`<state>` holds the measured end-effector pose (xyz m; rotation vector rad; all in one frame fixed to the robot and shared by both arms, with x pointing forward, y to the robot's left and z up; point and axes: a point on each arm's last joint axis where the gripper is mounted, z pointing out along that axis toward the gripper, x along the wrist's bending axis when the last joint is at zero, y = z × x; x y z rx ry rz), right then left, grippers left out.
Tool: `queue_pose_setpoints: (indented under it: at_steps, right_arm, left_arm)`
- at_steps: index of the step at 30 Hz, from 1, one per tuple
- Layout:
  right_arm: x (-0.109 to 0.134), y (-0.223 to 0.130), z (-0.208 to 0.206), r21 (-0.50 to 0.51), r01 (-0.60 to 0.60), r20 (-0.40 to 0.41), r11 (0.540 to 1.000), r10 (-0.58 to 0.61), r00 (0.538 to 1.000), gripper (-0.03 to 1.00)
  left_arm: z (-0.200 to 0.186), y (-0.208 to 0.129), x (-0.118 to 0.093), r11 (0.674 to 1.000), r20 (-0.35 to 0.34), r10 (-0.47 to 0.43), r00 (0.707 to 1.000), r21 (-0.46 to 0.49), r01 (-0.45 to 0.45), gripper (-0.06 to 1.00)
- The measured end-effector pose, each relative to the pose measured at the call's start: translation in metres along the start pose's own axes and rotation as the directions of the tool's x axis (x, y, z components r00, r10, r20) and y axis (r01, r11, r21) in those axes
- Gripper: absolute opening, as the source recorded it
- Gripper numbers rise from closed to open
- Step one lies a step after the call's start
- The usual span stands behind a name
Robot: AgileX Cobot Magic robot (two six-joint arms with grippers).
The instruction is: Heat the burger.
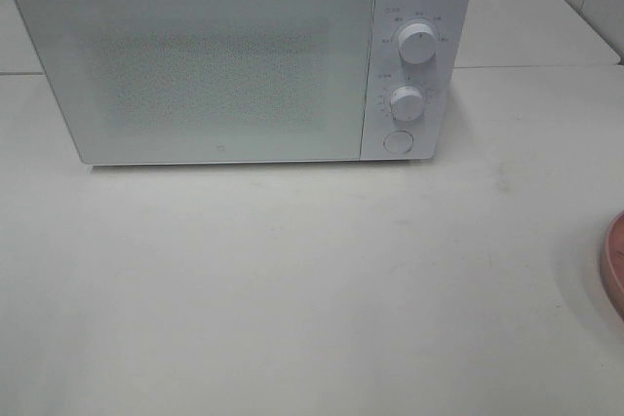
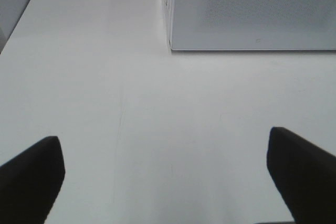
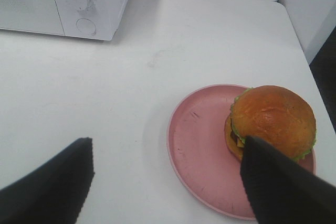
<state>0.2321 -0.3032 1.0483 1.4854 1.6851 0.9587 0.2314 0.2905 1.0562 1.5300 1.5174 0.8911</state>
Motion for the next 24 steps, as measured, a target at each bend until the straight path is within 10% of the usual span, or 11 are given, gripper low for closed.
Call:
queue_pose_setpoints:
  at_steps: [24]
  right_arm:
    - [0.0000,0.0000,0.0000,0.000,0.000,0.000,1.000,0.000,1.000,0.75]
  left_arm:
    - [-0.0001,-0.0001,0.0002,1.000,-0.003,0.002,1.000,-0.001,-0.002,0.96]
